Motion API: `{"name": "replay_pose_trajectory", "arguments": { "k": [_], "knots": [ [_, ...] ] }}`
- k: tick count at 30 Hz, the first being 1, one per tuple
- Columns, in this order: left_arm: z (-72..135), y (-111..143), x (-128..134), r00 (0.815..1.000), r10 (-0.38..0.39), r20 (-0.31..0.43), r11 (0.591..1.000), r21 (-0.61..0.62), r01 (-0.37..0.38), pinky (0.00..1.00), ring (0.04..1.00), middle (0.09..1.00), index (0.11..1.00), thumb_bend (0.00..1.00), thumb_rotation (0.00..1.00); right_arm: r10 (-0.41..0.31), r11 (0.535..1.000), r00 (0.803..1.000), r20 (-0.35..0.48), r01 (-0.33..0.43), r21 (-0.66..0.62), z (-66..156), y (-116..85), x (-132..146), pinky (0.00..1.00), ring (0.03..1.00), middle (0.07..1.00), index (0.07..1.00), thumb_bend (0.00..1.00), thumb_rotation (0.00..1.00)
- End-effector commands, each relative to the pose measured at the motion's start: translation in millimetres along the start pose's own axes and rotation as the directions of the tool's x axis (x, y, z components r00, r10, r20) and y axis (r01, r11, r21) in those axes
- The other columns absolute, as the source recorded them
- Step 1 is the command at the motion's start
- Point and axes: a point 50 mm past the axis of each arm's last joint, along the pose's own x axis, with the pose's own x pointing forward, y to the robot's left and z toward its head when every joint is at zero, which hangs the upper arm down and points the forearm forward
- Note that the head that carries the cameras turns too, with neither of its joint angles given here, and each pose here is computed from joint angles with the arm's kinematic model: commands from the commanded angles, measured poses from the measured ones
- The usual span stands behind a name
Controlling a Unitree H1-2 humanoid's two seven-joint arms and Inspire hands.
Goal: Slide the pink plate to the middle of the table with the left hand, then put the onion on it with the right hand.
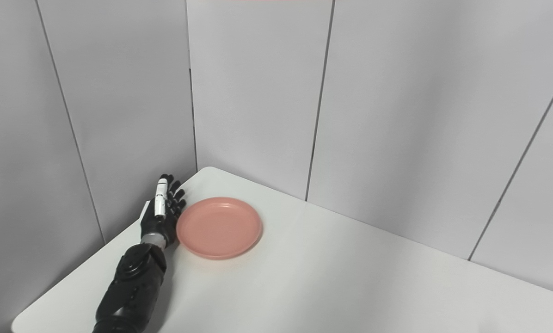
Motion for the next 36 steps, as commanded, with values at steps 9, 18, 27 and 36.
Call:
{"name": "replay_pose_trajectory", "arguments": {
  "k": [9, 18, 27, 36],
  "knots": [
    [-9, -11, 12, 0.993, -0.087, -0.082, 0.996, -0.020, 0.085, 1.00, 1.000, 1.000, 1.000, 0.37, 1.00, -0.010, 1.000, 0.999, -0.041, 0.010, -0.014, -8, -5, -6, 0.24, 0.600, 0.691, 0.605, 0.93, 0.87],
    [-27, -21, 12, 0.981, -0.128, -0.147, 0.992, -0.032, 0.124, 1.00, 0.987, 0.997, 0.990, 0.35, 1.00, -0.011, 1.000, 0.999, -0.034, 0.010, -0.002, -8, -2, -8, 0.25, 0.628, 0.713, 0.615, 0.95, 0.86],
    [-39, -33, 8, 0.964, -0.179, -0.195, 0.984, -0.053, 0.172, 1.00, 0.980, 0.993, 0.983, 0.37, 1.00, -0.008, 1.000, 0.999, -0.036, 0.008, 0.000, -9, 0, -10, 0.30, 0.782, 0.838, 0.742, 0.93, 0.88],
    [-48, -50, 7, 0.940, -0.253, -0.229, 0.967, -0.060, 0.246, 0.98, 0.962, 0.972, 0.959, 0.40, 1.00, 0.012, 1.000, 1.000, -0.028, -0.013, -0.023, -7, 2, -13, 0.65, 0.917, 0.941, 0.889, 0.92, 0.92]
  ]
}}
